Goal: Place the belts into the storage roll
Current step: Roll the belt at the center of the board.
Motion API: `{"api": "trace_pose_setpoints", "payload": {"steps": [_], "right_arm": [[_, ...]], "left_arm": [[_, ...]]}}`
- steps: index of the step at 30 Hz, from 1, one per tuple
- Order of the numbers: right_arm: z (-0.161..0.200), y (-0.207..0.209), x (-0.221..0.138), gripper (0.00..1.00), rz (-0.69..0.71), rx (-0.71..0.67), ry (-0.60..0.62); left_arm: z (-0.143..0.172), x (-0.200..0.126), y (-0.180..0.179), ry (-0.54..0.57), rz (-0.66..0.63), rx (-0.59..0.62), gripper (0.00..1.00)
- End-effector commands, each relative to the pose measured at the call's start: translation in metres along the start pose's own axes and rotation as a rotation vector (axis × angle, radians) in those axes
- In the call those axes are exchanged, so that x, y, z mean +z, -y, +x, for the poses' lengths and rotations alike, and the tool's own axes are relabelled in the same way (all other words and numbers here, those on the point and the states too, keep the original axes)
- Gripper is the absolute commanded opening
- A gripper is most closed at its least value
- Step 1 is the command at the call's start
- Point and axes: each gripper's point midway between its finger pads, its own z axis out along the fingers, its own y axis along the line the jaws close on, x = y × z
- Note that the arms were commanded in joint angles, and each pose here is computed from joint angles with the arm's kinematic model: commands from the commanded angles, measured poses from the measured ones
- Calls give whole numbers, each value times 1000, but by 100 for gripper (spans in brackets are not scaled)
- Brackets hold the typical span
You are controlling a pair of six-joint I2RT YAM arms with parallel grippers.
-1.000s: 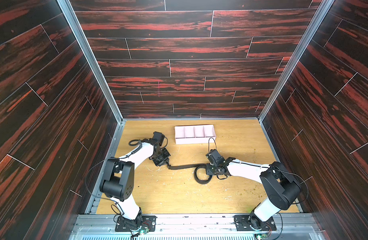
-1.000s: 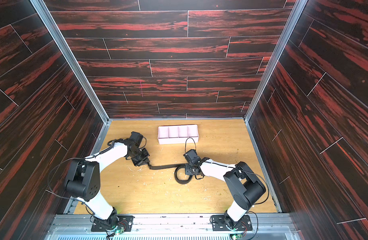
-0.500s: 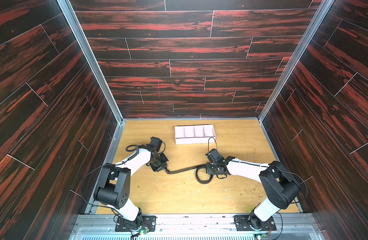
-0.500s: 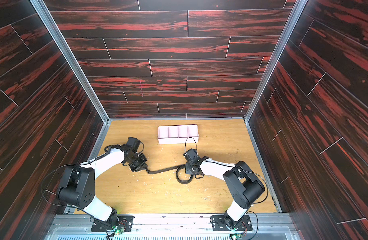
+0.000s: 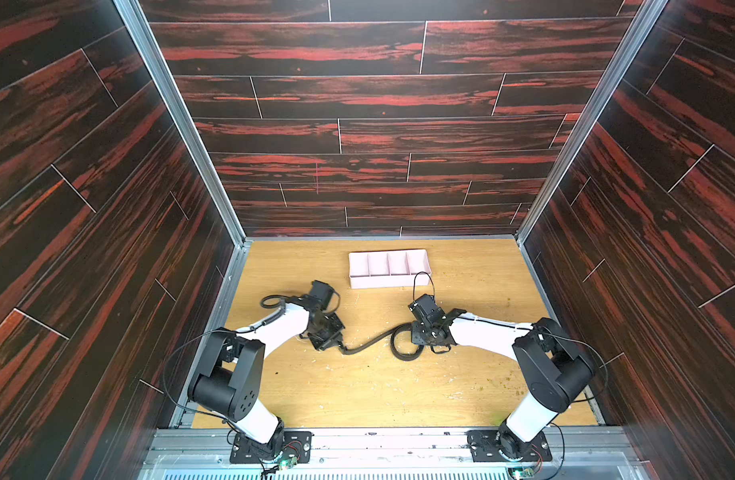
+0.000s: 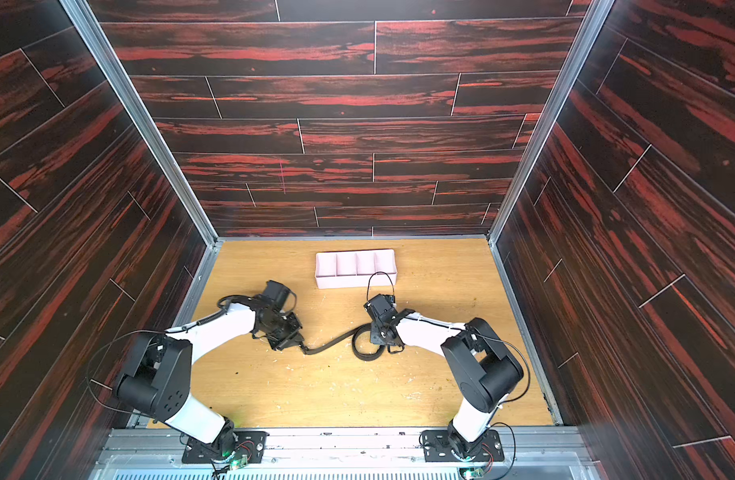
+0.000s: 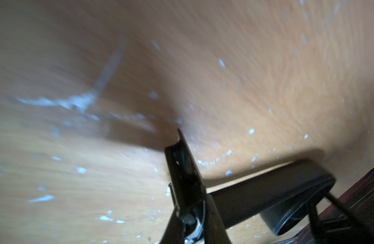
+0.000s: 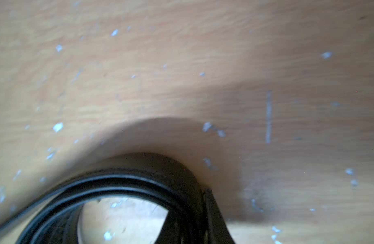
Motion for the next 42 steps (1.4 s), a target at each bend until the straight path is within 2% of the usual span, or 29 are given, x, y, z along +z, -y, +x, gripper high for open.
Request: {"api": "trace_pose_setpoints", "payload": {"steps": [1, 5, 10, 12, 17, 19, 20, 25, 29, 31, 34, 36, 38, 42], "right_arm": [[-16, 57, 5, 6, 257, 94, 67], [-25, 53, 8, 6, 251, 104, 98], [-30, 45, 11, 6, 223, 100, 109], [-30, 44, 13, 6, 212, 95, 113], [-31, 37, 15, 6, 177, 68, 108], [-31, 35, 16, 6, 163, 55, 106], [-32, 35, 16, 6, 164, 50, 107], [-32, 34, 16, 6, 159, 16, 108], [-31, 30, 18, 6, 135, -20, 103], [-30, 28, 19, 6, 126, -34, 96], [-29, 23, 20, 6, 94, -49, 87], [-29, 19, 20, 7, 80, -60, 81], [-29, 16, 19, 7, 67, -75, 74], [-30, 13, 18, 8, 63, -82, 54]], "left_arm": [[28, 9, -21, -23, -88, -45, 0], [41, 17, 0, -19, -31, -59, 3], [64, 21, 21, -52, -25, 1, 23], [74, 23, 25, -82, -36, 35, 26], [96, 18, 16, -168, -115, 141, 41], [100, 10, 16, -185, -132, 204, 53], [101, 6, 16, -195, -142, 235, 54], [95, -33, 21, -215, -231, 442, 55], [66, -61, 49, -141, -245, 627, 55], [56, -70, 64, -156, -246, 743, 55], [40, -66, 88, -115, -225, 894, 56], [22, -56, 93, -51, -265, 960, 56], [14, -46, 93, -53, -298, 1015, 55], [5, -22, 105, -27, -261, 1043, 52]]}}
